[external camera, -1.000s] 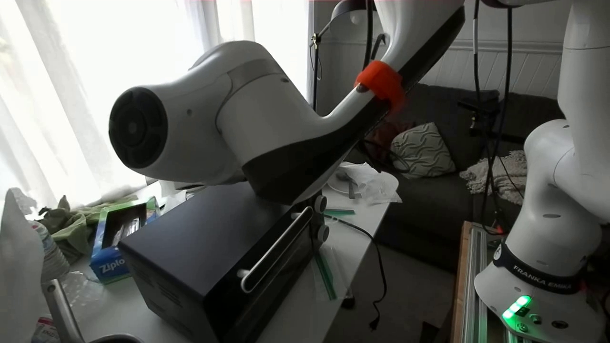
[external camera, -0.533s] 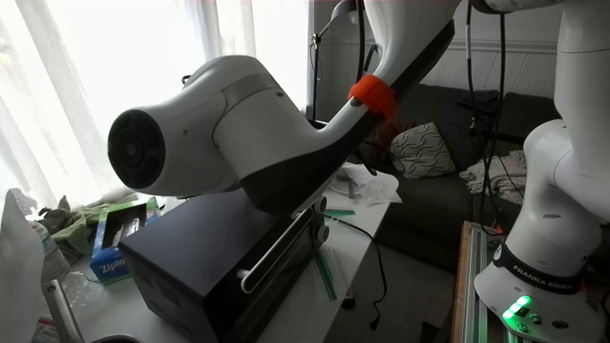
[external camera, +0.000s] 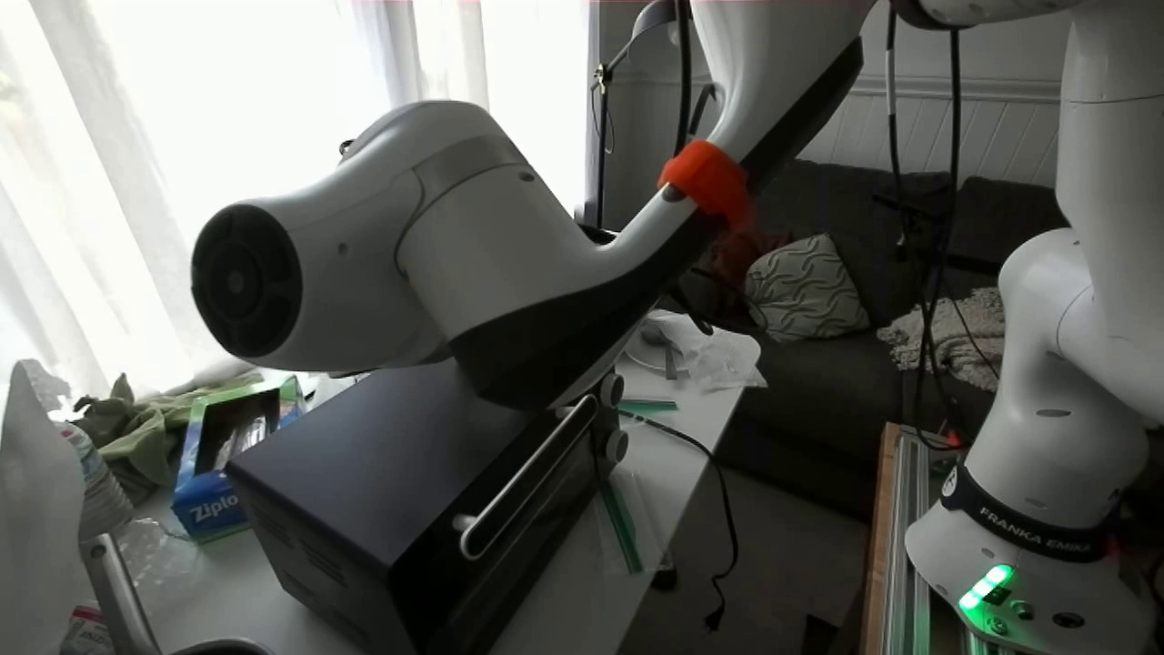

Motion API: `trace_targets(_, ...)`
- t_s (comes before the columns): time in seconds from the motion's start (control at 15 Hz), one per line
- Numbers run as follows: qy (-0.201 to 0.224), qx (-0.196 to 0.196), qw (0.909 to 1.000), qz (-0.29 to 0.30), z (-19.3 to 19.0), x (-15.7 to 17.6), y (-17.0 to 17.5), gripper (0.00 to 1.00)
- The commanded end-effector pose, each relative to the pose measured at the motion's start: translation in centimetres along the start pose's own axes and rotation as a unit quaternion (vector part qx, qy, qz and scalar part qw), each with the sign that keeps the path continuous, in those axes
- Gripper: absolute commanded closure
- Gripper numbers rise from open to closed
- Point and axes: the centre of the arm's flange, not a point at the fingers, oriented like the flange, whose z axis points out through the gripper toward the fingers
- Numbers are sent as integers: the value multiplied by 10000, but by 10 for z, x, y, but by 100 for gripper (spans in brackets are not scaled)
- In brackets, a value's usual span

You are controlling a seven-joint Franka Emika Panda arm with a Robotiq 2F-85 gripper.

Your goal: Pick up the toy monster truck and put it the right way up on the oven

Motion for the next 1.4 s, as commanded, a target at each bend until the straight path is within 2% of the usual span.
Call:
trace_targets(0.0,7,-28,9999,126,-10,-20,12,0)
trace_targets(0.4,290,81,9972,690,-23,-75,27,0)
trace_targets(0.67,796,549,9871,1277,-27,-109,32,0)
trace_targets(1.0,1601,1106,9578,2117,-33,-133,37,0)
trace_targets(1.33,2101,1759,9137,3001,-35,-151,40,0)
